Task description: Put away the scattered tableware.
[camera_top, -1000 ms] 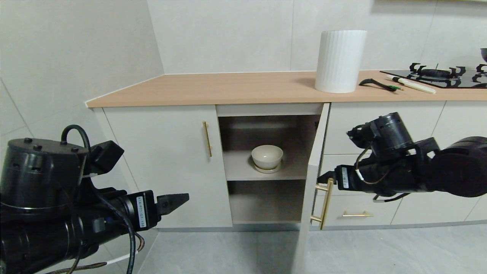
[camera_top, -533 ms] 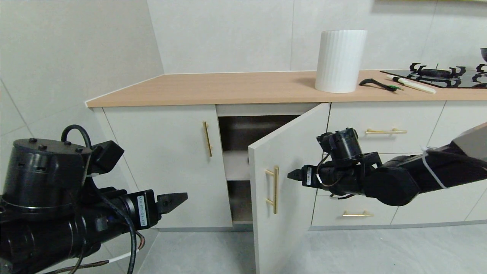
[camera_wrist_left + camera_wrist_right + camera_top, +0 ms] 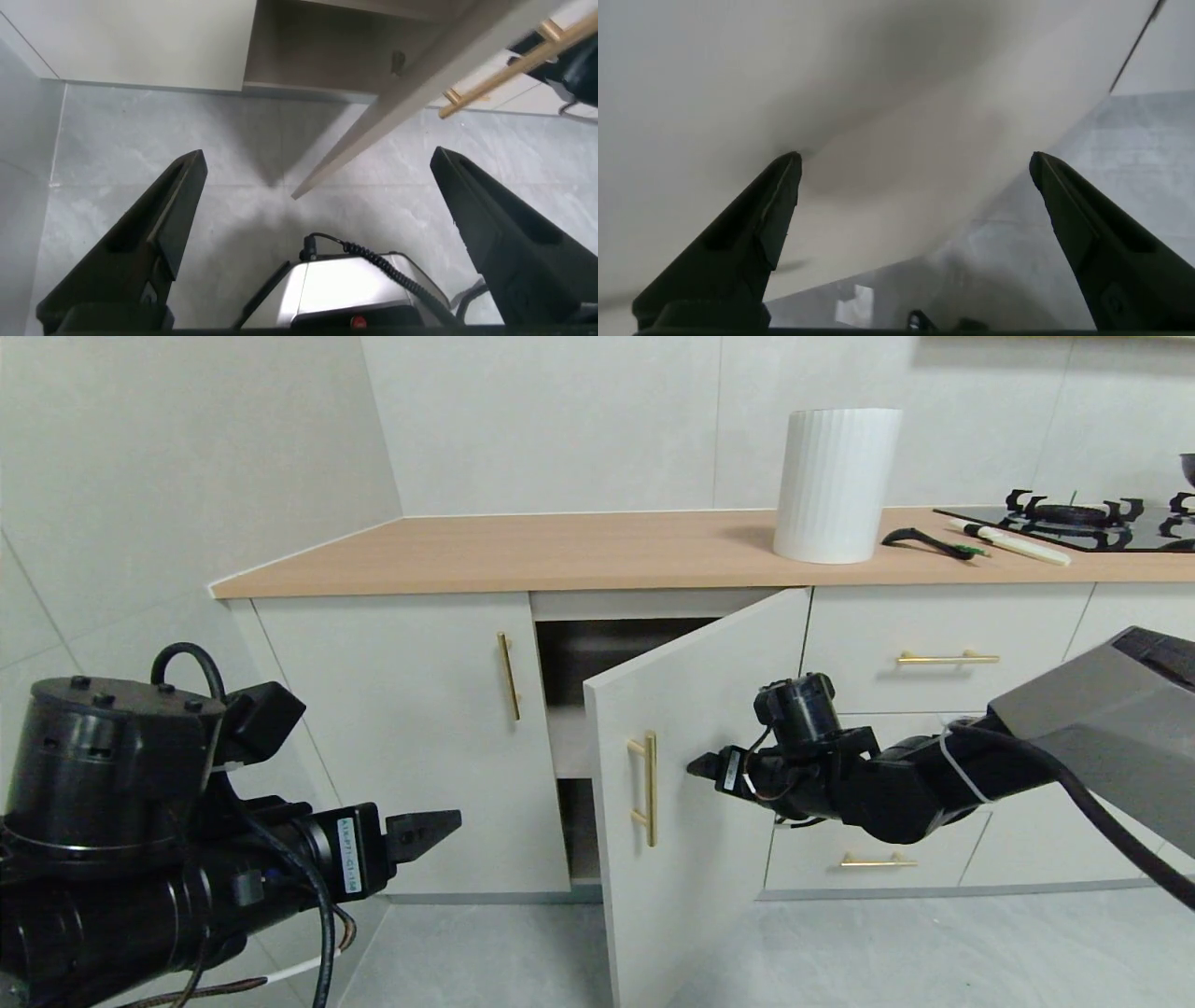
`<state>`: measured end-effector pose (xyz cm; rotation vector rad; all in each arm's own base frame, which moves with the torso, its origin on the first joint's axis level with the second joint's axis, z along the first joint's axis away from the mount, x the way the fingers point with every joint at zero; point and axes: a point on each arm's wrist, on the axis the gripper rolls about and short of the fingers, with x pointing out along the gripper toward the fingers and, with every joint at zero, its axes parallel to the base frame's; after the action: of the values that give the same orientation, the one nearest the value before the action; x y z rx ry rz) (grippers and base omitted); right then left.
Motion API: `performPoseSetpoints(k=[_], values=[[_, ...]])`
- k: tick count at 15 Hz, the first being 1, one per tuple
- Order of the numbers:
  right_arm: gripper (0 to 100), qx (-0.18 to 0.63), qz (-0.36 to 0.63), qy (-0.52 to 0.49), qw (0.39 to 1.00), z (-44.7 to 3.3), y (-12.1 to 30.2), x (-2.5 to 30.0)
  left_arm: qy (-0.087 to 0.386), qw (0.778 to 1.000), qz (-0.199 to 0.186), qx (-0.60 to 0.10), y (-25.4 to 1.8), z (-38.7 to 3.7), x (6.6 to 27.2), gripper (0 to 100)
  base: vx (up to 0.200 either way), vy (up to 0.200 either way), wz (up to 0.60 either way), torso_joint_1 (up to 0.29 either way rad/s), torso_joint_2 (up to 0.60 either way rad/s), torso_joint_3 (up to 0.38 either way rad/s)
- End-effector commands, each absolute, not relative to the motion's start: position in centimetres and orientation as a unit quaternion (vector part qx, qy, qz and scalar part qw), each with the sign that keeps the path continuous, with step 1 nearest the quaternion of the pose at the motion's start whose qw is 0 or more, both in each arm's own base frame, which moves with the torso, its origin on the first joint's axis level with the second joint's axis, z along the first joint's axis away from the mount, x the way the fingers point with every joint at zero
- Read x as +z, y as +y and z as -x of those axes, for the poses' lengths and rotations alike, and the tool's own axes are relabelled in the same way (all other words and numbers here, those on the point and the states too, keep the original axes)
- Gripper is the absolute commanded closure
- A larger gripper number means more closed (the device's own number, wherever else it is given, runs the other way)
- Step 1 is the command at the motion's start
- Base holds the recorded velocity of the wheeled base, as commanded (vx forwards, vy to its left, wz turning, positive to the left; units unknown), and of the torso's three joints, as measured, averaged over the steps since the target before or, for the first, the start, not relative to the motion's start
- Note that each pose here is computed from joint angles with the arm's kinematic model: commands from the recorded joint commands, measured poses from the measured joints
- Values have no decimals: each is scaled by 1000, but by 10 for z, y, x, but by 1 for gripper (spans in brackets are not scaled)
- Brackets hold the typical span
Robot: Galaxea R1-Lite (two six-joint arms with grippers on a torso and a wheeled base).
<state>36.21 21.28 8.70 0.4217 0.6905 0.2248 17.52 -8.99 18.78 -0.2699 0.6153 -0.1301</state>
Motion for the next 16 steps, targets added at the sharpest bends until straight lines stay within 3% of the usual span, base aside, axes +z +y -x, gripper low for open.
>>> performPoseSetpoints(k=[1,4,10,16], values=[[0,109,-205,336,913,-364,214,84,302,942,133,-63,-90,-176,187,0,0,0,0,0,0,0],[0,108,-206,336,913,-364,214,85,304,942,129,-64,-90,-175,187,0,0,0,0,0,0,0],[0,108,-226,337,908,-364,216,85,307,942,119,-66,-90,-175,186,0,200,0,0,2,2,-1],[0,99,-309,313,893,-380,235,86,308,942,119,-65,-90,-175,185,0,0,0,0,0,0,0]])
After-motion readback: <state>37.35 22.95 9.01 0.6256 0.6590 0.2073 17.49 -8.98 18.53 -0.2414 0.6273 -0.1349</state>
